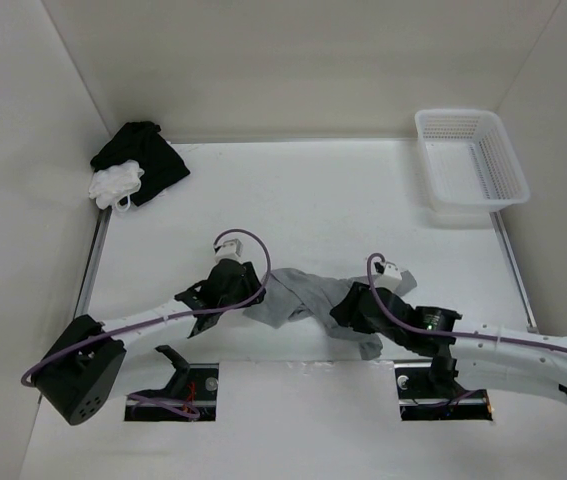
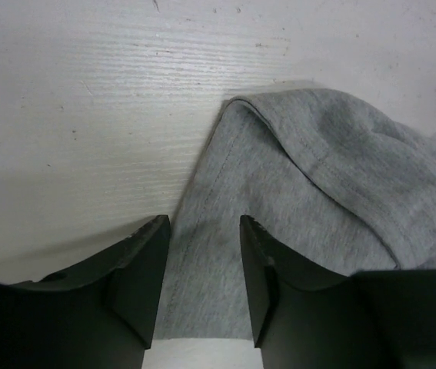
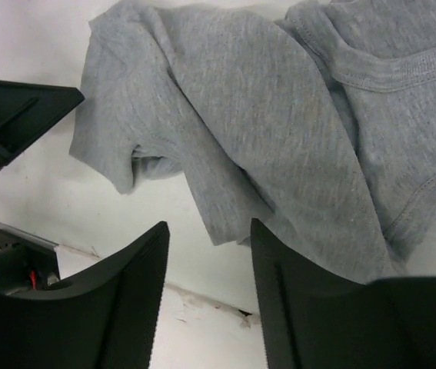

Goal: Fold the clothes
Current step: Flatten the tank top out

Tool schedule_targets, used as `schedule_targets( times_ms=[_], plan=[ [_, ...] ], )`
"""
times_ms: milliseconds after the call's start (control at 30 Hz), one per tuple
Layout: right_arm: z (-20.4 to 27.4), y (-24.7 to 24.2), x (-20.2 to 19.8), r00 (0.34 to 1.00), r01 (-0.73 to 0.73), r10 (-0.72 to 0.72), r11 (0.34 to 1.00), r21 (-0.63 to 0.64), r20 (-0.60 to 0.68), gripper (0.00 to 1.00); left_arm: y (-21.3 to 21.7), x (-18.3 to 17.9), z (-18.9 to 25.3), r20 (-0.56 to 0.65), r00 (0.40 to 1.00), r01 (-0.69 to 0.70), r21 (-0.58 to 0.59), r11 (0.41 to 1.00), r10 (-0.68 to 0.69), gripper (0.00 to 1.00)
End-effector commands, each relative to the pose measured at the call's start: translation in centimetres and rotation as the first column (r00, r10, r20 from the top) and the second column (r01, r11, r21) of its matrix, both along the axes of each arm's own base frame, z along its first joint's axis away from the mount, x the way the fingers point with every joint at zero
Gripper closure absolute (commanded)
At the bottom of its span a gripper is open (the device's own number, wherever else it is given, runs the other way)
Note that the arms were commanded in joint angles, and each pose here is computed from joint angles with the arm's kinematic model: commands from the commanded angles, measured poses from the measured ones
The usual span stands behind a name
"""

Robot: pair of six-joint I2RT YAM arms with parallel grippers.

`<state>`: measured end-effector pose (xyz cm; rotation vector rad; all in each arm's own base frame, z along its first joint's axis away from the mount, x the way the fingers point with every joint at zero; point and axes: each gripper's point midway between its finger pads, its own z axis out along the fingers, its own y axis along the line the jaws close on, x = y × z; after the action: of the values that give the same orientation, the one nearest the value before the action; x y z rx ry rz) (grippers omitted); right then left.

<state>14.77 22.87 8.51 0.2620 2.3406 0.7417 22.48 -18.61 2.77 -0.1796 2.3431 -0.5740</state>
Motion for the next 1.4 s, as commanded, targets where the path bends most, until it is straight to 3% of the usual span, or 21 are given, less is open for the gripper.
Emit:
schedule_targets(
  times_ms=[0, 133, 233, 300, 367, 533, 700, 733, 800, 833, 867, 933, 1000, 1033, 1100, 1233, 1367],
  plan=[
    [-1.3, 0.3, -0.4, 0.999, -0.005, 0.004, 1.0, -0.021, -0.04, 0.44, 0.4, -0.5, -0.9, -0.027, 1.0, 0.012, 0.049, 0.999, -0.011, 0.66],
    [-2.1, 1.5, -0.1, 0.997, -0.058, 0.056, 0.997, -0.044, -0.046, 0.45, 0.1, -0.6, -1.0, -0.035, 0.999, 0.023, 0.038, 0.999, -0.022, 0.79],
    [-1.7, 2.6, 0.4, 0.995, -0.087, 0.086, 0.996, -0.016, -0.04, 0.55, -0.2, -0.9, -0.7, -0.037, 0.999, 0.035, 0.015, 0.999, -0.034, 0.86],
    [-1.1, 2.8, 0.8, 0.995, -0.095, 0.095, 0.995, 0.001, -0.026, 0.78, -0.3, -0.8, -0.2, -0.034, 0.999, 0.033, -0.013, 0.999, -0.033, 0.92],
    [0.4, 2.6, 2.0, 0.998, -0.068, 0.068, 0.998, 0.018, 0.014, 0.9, -0.3, -0.2, 1.0, -0.005, 1.0, 0.018, -0.056, 0.998, -0.019, 0.97],
    [6.3, 2.6, 6.9, 0.983, -0.033, 0.023, 0.998, 0.056, 0.181, 0.94, -1.0, 4.0, 7.7, 0.156, 0.986, -0.031, -0.176, 0.984, 0.059, 1.0],
    [16.5, 1.5, 18.2, 0.908, 0.001, -0.027, 0.998, 0.062, 0.418, 0.95, -0.7, 12.9, 15.9, 0.308, 0.923, -0.131, -0.312, 0.941, 0.231, 1.0],
    [20.6, 1.0, 22.5, 0.871, 0.008, -0.036, 0.998, 0.059, 0.491, 0.96, -0.1, 17.8, 19.3, 0.347, 0.886, -0.179, -0.359, 0.916, 0.309, 1.0],
    [24.6, 0.6, 26.1, 0.83, 0.008, -0.031, 0.999, 0.044, 0.558, 0.96, 1.0, 21.0, 22.2, 0.376, 0.85, -0.214, -0.393, 0.894, 0.369, 1.0],
    [28.7, 0.5, 28.5, 0.793, 0.012, -0.029, 0.999, 0.033, 0.608, 0.97, 2.1, 23.3, 25.7, 0.409, 0.814, -0.227, -0.43, 0.874, 0.413, 1.0],
    [29.6, 0.3, 28.9, 0.786, 0.014, -0.032, 0.999, 0.034, 0.618, 0.97, 2.8, 24.3, 28.5, 0.435, 0.787, -0.226, -0.456, 0.861, 0.437, 1.0],
    [38.9, -0.9, 30.5, 0.694, 0.031, -0.026, 0.999, 0.005, 0.719, 0.97, 4.1, 25.5, 35.0, 0.517, 0.723, -0.207, -0.472, 0.857, 0.459, 1.0],
    [45.0, -1.7, 29.5, 0.614, 0.033, -0.025, 0.999, 0.006, 0.789, 0.97, 5.8, 25.1, 42.1, 0.617, 0.634, -0.196, -0.454, 0.869, 0.466, 1.0],
    [46.6, -2.0, 28.9, 0.593, 0.029, -0.026, 1.0, 0.01, 0.805, 0.97, 6.0, 24.9, 42.8, 0.629, 0.624, -0.194, -0.451, 0.871, 0.464, 1.0],
    [49.6, -2.2, 26.8, 0.543, 0.002, -0.012, 1.0, 0.013, 0.839, 0.96, 7.8, 23.4, 46.6, 0.692, 0.545, -0.211, -0.432, 0.877, 0.473, 1.0],
    [46.5, -1.7, 23.6, 0.563, -0.075, 0.049, 0.997, -0.008, 0.825, 0.94, 10.1, 19.6, 46.7, 0.727, 0.483, -0.262, -0.411, 0.873, 0.487, 1.0],
    [35.9, 0.3, 20.6, 0.657, -0.173, 0.11, 0.985, 0.007, 0.746, 0.92, 10.5, 15.8, 37.3, 0.671, 0.534, -0.335, -0.391, 0.857, 0.515, 0.97]
  ],
)
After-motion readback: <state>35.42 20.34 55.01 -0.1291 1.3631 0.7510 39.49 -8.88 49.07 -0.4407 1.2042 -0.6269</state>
